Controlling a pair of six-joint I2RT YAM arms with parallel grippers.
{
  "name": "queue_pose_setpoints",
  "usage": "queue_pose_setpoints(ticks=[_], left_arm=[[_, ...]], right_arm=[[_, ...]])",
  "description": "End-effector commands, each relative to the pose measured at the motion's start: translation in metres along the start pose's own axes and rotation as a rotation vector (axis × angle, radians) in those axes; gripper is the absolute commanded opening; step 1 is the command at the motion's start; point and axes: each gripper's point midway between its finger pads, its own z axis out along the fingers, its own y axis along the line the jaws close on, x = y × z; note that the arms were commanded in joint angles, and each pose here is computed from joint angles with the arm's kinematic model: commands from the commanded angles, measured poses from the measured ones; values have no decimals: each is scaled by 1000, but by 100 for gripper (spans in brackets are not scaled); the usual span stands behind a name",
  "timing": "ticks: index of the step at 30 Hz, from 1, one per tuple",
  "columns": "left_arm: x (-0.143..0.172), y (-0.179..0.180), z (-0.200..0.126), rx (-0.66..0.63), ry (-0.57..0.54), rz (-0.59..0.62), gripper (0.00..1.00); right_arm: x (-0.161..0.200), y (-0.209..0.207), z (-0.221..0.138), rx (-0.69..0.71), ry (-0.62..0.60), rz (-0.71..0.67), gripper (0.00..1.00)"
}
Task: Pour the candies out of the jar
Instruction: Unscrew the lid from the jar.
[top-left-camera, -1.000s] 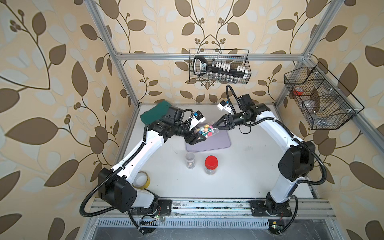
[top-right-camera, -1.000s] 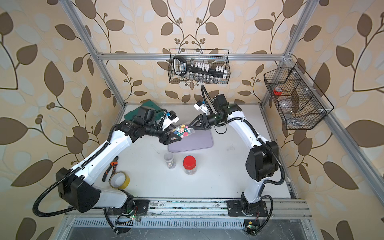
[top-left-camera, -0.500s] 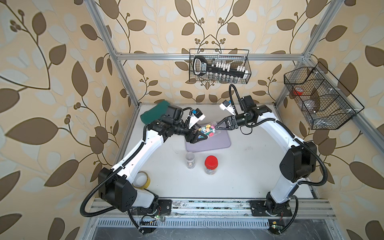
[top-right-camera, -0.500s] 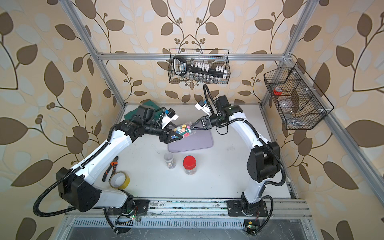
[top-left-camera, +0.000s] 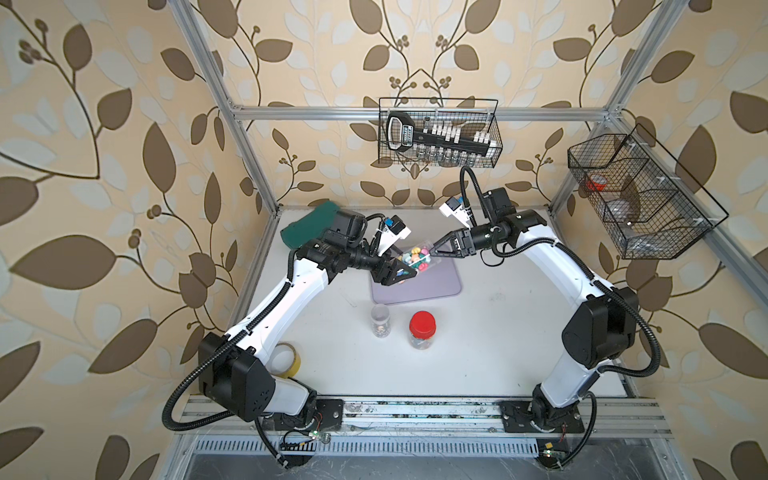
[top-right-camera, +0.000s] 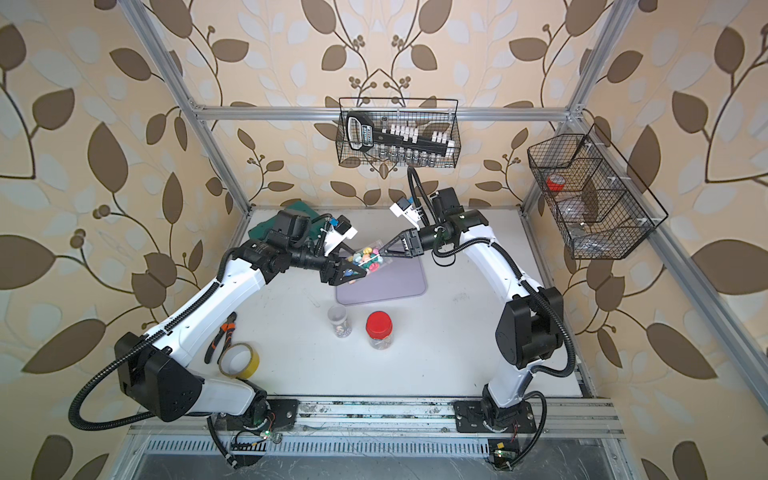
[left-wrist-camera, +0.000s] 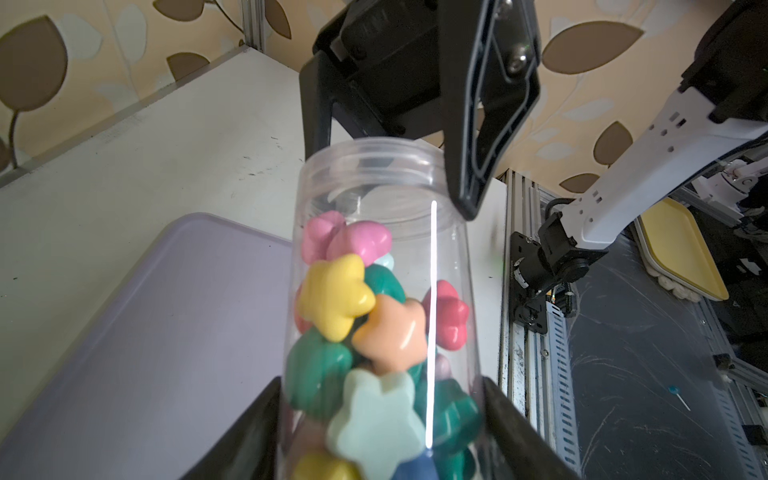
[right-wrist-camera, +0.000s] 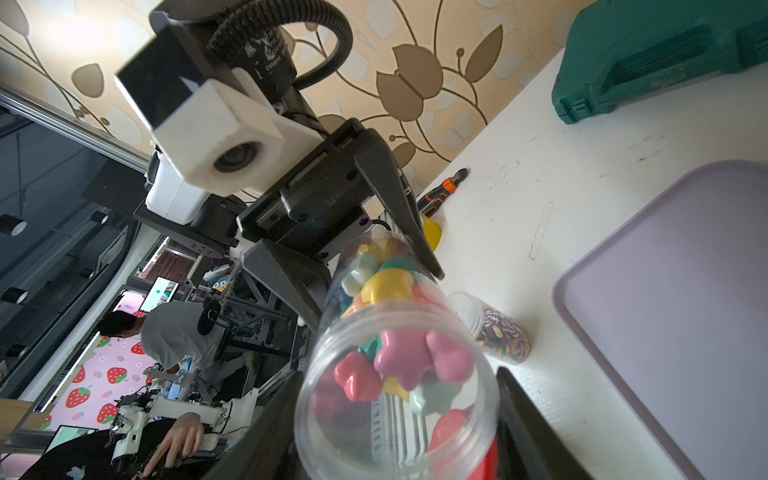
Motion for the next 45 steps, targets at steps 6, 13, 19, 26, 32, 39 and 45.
queue_pose_setpoints(ticks=[6, 13, 19, 26, 32, 39, 45], left_arm=[[-18, -13, 2, 95, -46, 65, 69], [-5, -6, 11, 110, -4, 30, 70], [-5, -6, 10, 103, 0, 35, 65], [-2, -5, 6, 71, 29, 53, 76], [-1, -7, 2, 55, 38, 64, 80], [3, -5, 1, 34, 62, 66, 75], [4, -3, 0, 17, 73, 72, 70]], right_arm=[[-7, 52, 10, -149, 3, -96, 40], [-10, 56, 11, -148, 0, -98, 40], [-10, 52, 12, -129, -1, -91, 39], [-10, 49, 11, -105, -5, -89, 39], [-9, 45, 11, -90, -4, -83, 39], [-7, 38, 10, -51, 0, -76, 39], [-5, 35, 9, -23, 9, -74, 38]])
